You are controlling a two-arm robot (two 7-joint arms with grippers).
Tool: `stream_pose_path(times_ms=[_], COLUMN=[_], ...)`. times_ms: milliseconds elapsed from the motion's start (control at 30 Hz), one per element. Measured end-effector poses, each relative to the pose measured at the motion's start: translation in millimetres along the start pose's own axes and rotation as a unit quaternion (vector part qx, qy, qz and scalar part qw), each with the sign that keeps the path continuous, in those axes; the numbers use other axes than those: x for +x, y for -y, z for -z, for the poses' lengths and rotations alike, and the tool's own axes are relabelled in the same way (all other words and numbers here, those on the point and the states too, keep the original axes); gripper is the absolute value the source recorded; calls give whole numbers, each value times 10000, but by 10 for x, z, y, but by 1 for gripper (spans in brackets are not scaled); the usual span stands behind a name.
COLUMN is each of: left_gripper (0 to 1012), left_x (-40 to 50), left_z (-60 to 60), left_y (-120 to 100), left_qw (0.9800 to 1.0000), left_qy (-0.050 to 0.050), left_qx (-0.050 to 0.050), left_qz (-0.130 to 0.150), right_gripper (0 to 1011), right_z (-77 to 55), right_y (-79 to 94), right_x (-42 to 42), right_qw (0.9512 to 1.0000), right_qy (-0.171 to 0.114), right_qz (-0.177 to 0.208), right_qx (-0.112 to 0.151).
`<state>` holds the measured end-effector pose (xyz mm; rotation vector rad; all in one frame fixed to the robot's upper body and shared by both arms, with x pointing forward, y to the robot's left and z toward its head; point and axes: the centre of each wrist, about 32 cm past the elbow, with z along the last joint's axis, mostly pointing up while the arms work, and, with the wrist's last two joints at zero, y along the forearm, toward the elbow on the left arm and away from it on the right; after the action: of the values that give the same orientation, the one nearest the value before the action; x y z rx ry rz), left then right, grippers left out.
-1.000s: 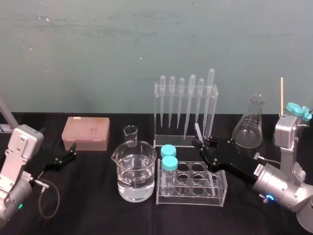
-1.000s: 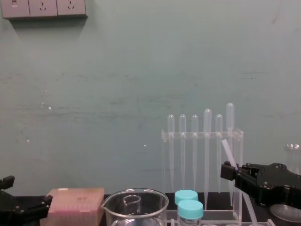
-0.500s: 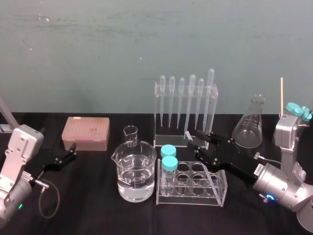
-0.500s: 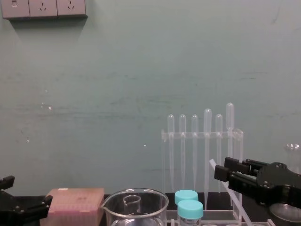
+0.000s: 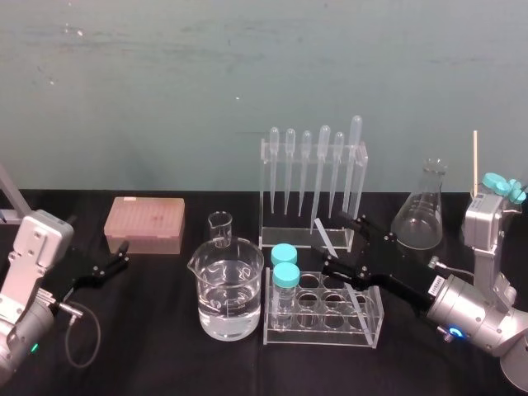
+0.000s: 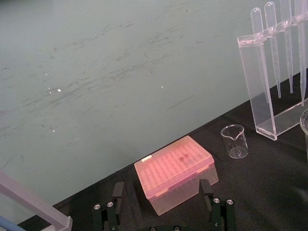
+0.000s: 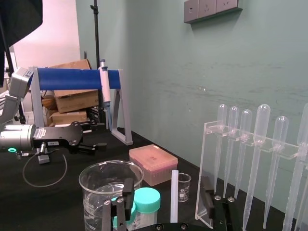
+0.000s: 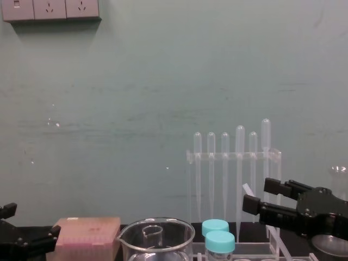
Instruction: Pick up the stirring rod with one hand, then place it down.
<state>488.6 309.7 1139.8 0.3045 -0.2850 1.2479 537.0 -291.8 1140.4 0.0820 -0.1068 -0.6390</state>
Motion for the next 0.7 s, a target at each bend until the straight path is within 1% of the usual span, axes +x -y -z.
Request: stream_pose_path(times_ms=[33,67,100,133,200,367,533,567,633,667,700], left_gripper=[1000,1000,1000,1000,1000,1000,1000,1000,1000,1000,1000], left_x=[0,0,0,0,0,0,0,0,0,0,0], left_z=[0,0,0,0,0,0,0,0,0,0,0], left_y=[0,0,0,0,0,0,0,0,0,0,0], left_qw=[10000,10000,10000,10000,10000,10000,10000,10000,10000,10000,10000], left_qy=[0,0,0,0,0,0,0,0,0,0,0], left_qx=[0,0,0,0,0,0,0,0,0,0,0], left_qz=[0,0,0,0,0,0,0,0,0,0,0], right_gripper=[886,924,932,969,1003,1003,1003,1003,1003,1003,1003], right_z=[0,0,0,0,0,-12,-115,-154,-186,-217,-229], right_y=[0,0,0,0,0,-1,-12,-12,-1,16,26], right_x=[0,0,0,0,0,0,-7,-26,-39,-56,-63], right_qw=[10000,10000,10000,10000,10000,10000,9987,9971,9950,9922,9908], right_qy=[0,0,0,0,0,19,248,374,484,584,621], right_qz=[0,0,0,0,0,13,198,351,535,769,893], right_qx=[0,0,0,0,0,32,389,557,691,785,808])
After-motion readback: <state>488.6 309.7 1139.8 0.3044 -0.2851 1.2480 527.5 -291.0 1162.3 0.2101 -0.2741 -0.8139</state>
